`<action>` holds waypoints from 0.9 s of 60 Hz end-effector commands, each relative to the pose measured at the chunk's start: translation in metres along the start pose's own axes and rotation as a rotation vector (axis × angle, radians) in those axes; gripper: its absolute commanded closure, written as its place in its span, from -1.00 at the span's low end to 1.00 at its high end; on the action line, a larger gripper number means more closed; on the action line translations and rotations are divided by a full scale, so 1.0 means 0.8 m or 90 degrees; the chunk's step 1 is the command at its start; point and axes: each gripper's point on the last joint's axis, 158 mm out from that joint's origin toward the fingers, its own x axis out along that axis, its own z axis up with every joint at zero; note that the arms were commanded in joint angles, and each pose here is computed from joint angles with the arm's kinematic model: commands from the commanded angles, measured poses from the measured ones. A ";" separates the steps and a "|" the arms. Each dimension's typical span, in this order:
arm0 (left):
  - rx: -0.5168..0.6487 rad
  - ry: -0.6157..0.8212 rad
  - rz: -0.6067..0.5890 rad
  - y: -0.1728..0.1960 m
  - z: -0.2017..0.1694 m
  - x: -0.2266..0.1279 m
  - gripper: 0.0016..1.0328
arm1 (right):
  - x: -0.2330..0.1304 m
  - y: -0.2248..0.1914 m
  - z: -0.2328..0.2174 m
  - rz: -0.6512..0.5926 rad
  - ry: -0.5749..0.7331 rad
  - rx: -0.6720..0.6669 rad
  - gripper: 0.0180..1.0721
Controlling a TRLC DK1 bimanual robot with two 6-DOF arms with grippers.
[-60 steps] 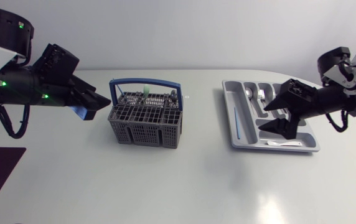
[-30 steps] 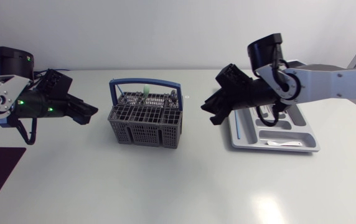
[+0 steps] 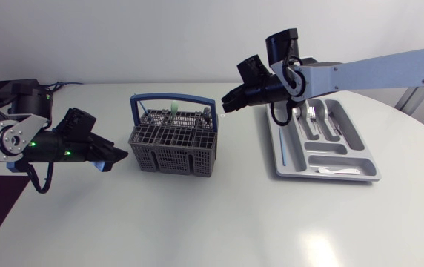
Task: Unload the cutlery basket into the drawer organizer.
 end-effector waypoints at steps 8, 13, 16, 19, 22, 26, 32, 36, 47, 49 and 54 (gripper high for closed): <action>0.004 0.024 -0.029 -0.010 -0.025 0.017 -0.65 | 0.017 0.023 0.009 0.075 0.007 0.051 0.89; 0.005 0.023 -0.029 -0.008 -0.025 0.022 -0.66 | 0.017 0.038 0.008 0.106 0.011 0.053 0.89; 0.005 0.020 -0.028 -0.007 -0.024 0.024 -0.66 | 0.017 0.050 0.004 0.126 0.018 0.054 0.89; 0.006 0.022 -0.030 -0.007 -0.024 0.026 -0.66 | 0.017 0.060 0.001 0.141 0.025 0.054 0.89; 0.006 0.020 -0.029 -0.005 -0.023 0.028 -0.66 | 0.015 0.068 -0.004 0.152 0.031 0.054 0.89; 0.006 0.019 -0.028 -0.003 -0.023 0.031 -0.66 | 0.012 0.081 -0.008 0.164 0.037 0.049 0.89; 0.005 0.017 -0.026 -0.001 -0.023 0.034 -0.66 | 0.007 0.098 -0.018 0.179 0.050 0.038 0.89; 0.005 0.016 -0.025 0.001 -0.023 0.035 -0.66 | 0.001 0.105 -0.022 0.183 0.056 0.037 0.89; 0.003 0.011 -0.018 0.011 -0.021 0.040 -0.66 | -0.032 0.128 -0.031 0.190 0.071 0.025 0.89; 0.003 0.011 -0.018 0.013 -0.020 0.041 -0.66 | -0.039 0.133 -0.032 0.192 0.072 0.023 0.89; 0.002 0.009 -0.015 0.018 -0.018 0.043 -0.66 | -0.060 0.150 -0.032 0.200 0.072 0.016 0.89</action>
